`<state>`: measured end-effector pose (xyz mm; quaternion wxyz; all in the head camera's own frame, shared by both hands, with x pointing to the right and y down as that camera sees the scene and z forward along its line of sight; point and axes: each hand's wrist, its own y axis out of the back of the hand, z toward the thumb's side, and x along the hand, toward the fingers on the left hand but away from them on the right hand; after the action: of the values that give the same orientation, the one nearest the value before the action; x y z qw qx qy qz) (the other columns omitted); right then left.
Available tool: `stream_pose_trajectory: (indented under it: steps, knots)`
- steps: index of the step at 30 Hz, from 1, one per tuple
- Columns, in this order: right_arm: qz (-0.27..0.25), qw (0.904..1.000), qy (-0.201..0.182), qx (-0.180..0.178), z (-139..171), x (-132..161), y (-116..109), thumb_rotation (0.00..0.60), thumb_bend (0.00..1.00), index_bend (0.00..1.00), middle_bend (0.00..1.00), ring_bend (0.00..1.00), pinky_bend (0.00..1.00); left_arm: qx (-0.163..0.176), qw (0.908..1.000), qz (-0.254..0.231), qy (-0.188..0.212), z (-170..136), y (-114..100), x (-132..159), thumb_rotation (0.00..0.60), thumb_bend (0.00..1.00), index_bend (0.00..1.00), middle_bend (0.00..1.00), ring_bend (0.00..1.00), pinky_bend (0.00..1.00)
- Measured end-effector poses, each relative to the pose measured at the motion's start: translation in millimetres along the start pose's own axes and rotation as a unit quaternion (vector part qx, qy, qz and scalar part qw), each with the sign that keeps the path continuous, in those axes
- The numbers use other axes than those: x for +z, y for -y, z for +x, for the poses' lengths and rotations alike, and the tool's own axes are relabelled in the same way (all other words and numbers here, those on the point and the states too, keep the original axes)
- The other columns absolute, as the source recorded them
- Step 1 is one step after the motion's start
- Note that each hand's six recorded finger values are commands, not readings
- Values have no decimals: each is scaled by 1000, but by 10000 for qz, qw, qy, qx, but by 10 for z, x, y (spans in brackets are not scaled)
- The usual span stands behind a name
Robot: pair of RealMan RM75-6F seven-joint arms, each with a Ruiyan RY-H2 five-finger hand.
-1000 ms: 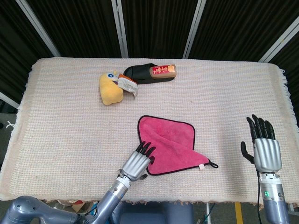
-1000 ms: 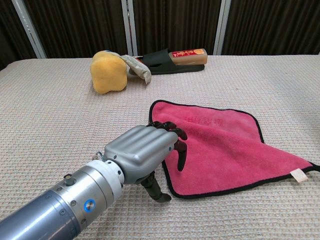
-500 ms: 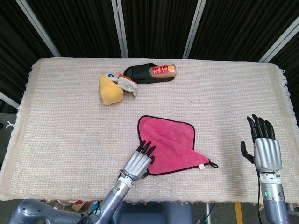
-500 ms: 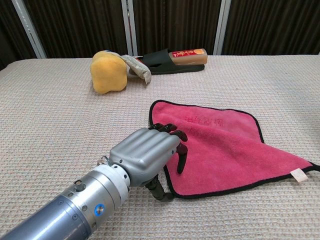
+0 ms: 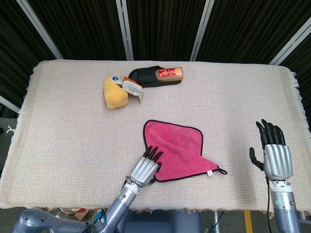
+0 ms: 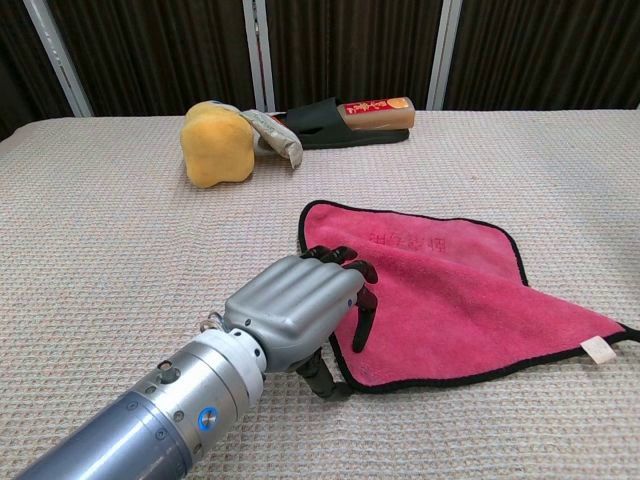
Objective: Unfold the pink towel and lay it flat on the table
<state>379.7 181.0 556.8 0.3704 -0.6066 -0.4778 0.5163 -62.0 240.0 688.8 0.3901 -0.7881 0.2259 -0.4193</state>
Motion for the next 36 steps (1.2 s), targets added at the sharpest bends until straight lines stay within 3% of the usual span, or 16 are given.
stream_pose_trajectory:
  steps: [5, 11, 17, 24, 36]
  knots:
    - [-30, 10000, 4, 17, 13, -2, 8, 600, 472, 0, 52, 0, 61, -23, 10000, -8, -11, 18, 27, 7, 600, 237, 491, 132, 3, 26]
    - [-45, 10000, 14, 23, 4, -6, 1, 600, 472, 0, 52, 0, 61, -50, 10000, -62, 33, 19, 41, 47, 600, 377, 514, 133, 3, 26]
    - [-24, 10000, -1, 46, 36, -4, 14, 600, 472, 0, 52, 0, 61, 12, 9999, -139, 84, 3, -26, 44, 600, 430, 518, 137, 3, 26]
    - [-2, 10000, -10, 66, 55, 0, 36, 600, 472, 0, 52, 0, 61, 18, 9999, -143, 48, -11, -53, -24, 600, 442, 520, 137, 3, 26]
    - [15, 10000, -12, 83, 26, 10, 47, 600, 472, 3, 52, 0, 61, 33, 9999, -150, 38, -36, -60, -85, 600, 442, 624, 152, 18, 26]
